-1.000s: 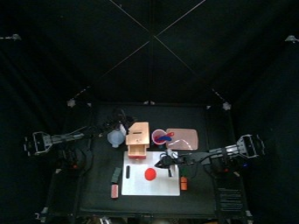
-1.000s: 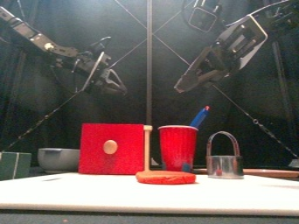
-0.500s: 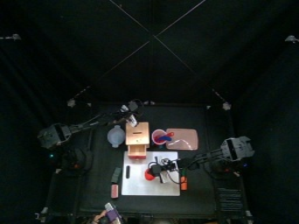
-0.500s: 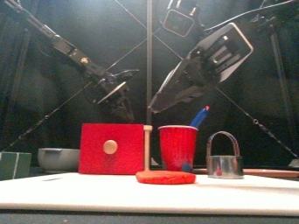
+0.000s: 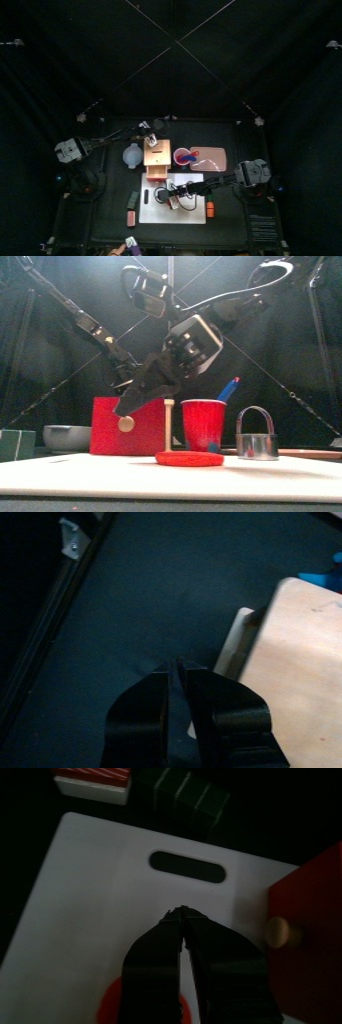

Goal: Get the cutter from the drawer then cut the dough then place the extra dough in the bowl
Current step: Shut the drawer

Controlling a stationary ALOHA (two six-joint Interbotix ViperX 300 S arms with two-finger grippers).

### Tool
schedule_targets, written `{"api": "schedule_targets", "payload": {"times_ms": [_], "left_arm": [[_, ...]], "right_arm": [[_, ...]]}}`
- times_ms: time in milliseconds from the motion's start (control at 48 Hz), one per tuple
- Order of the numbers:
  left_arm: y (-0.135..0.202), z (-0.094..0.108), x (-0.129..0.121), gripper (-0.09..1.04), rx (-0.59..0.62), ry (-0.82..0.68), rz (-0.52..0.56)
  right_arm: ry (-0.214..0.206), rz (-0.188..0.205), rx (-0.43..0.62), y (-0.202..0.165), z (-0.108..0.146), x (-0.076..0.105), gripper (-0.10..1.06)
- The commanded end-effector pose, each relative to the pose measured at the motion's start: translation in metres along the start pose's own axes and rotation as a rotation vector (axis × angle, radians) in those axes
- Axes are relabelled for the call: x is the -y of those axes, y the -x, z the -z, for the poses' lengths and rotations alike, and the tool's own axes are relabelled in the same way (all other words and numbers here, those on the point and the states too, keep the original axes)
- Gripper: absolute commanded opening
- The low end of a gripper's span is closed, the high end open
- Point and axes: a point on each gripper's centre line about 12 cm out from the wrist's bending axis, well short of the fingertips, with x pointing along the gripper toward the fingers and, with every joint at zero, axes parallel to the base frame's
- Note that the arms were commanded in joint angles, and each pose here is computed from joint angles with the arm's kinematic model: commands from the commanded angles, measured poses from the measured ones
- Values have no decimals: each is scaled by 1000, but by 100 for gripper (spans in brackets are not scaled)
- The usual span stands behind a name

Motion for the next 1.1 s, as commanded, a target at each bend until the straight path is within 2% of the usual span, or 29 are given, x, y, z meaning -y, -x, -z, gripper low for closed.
{"api": "schedule_targets", "payload": {"times_ms": [21,208,458,667,854,1104], "left_arm": [[6,-10,1,57,30,-2,2],[6,-10,2,57,28,-7,1],[6,-11,2,57,36,-17,-2],[6,-12,2,57,39,-23,-5],[5,-11,2,57,39,-20,-4],[6,-15,0,57,63,-8,-7]], "right_arm": [[-4,34,11,3,-14,19,23],[9,68,-50,-4,-4,39,23],[25,136,-45,-1,-9,77,23],[43,179,-50,0,-8,102,23],[43,194,-58,-2,-5,111,23],[48,186,-39,1,-13,104,23]]}}
